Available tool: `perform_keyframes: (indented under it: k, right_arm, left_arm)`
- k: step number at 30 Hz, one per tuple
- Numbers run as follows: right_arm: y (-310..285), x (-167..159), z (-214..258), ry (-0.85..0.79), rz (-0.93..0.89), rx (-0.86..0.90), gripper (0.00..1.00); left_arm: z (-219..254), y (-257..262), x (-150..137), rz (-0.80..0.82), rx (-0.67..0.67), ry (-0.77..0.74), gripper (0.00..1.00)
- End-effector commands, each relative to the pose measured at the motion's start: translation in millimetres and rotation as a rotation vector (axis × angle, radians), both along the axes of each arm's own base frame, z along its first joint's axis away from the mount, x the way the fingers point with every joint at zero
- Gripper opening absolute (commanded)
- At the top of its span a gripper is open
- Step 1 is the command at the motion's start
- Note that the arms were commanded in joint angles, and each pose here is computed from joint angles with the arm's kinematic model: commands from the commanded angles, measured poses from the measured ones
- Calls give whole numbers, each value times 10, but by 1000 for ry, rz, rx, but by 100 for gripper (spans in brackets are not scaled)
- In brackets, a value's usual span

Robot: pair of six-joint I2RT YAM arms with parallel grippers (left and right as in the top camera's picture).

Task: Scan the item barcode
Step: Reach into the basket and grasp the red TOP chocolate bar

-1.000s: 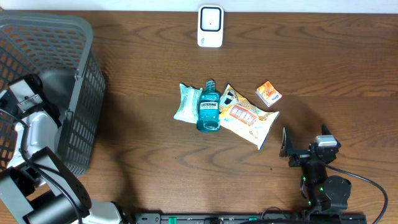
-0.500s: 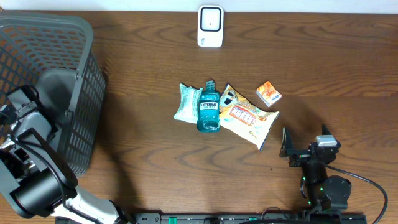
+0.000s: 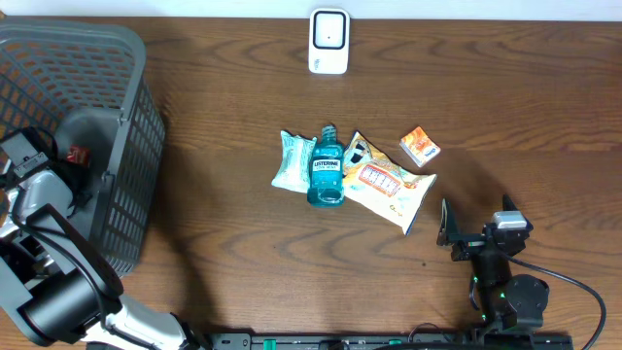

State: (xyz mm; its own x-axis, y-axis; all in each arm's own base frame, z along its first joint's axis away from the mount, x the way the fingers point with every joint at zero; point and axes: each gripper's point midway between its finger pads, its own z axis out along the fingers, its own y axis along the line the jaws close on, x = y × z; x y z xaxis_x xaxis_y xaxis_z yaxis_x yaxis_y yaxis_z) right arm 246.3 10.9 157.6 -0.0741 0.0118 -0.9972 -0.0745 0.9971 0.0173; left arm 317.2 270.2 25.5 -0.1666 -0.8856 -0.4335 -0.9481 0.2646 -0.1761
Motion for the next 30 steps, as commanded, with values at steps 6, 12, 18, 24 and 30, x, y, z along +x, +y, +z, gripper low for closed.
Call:
perform_keyframes:
  k: [6,12,18,24,30]
  right_arm:
    - [8,-3,-4,-2,4,-15,99]
    - [8,-3,-4,-2,4,-15,99]
    - [8,-3,-4,-2,4,-15,99]
    - [8,-3,-4,-2,4,-15,99]
    - [8,-3,-4,-2,4,-15,99]
  left_arm:
    - [-209,-693,1,246,-430,-143,8]
    - [458,-586,103,238,-337,-304,17]
    - [1193,-396,250,-78,-11,-391,97]
    - [948,-489,371,-540,185,-164,98]
    - [370,-513,344,-612,104,-41,98]
